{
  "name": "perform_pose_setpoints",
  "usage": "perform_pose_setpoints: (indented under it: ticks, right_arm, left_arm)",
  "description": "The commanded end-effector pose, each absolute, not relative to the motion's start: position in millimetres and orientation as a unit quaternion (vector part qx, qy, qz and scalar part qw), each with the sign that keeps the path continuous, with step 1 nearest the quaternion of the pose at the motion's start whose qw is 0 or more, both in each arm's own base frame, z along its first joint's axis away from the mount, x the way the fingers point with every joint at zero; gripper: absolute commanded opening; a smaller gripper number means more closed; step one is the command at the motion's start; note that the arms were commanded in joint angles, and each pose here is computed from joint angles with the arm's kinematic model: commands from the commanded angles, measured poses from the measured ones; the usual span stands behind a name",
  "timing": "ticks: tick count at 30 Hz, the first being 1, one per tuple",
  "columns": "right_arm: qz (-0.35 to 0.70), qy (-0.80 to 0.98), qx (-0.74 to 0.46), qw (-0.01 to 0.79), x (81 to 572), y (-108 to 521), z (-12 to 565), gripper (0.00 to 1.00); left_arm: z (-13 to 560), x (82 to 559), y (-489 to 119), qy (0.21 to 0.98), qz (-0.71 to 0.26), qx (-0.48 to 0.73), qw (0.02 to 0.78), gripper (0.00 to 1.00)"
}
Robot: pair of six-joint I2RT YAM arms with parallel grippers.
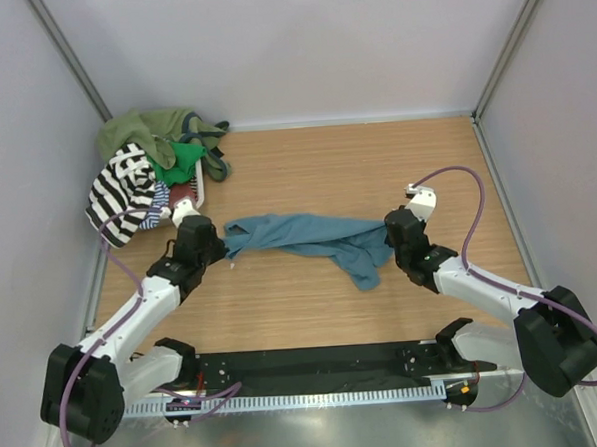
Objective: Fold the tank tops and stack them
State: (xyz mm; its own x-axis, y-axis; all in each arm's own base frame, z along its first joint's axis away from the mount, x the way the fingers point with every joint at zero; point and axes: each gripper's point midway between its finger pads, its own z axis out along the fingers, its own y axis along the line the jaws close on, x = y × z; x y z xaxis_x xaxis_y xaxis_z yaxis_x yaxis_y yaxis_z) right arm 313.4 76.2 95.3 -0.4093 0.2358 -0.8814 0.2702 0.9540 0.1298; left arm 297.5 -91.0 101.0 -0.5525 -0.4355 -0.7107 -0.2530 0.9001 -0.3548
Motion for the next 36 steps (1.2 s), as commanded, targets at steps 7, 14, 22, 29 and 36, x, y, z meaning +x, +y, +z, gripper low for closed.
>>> perform_pose_setpoints:
  ticks: [7, 14, 22, 29, 36]
  right_arm:
    - [0.135, 0.823, 0.077, 0.546, 308, 128, 137, 0.01]
    - [0.28, 0.807, -0.032, 0.519, 257, 178, 190, 0.01]
    - [0.209, 0.809, -0.037, 0.548, 268, 156, 273, 0.01]
    - [0.235, 0.789, -0.049, 0.566, 262, 160, 324, 0.01]
    - [0.318, 0.783, -0.099, 0.525, 217, 177, 335, 0.01]
  left_arm:
    - [170, 285, -82, 0.808, -0.175, -0.249, 0.504, 0.0]
    - [208, 252, -66, 0.782, -0.193, -0.275, 0.524, 0.0]
    - [263, 241, -31, 0.736, -0.154, -0.328, 0.571, 0.0]
    - [340, 230, -21, 0.699, -0.162, -0.308, 0.624, 0.0]
    - [375, 203, -27, 0.698, -0.204, -0.282, 0.626, 0.0]
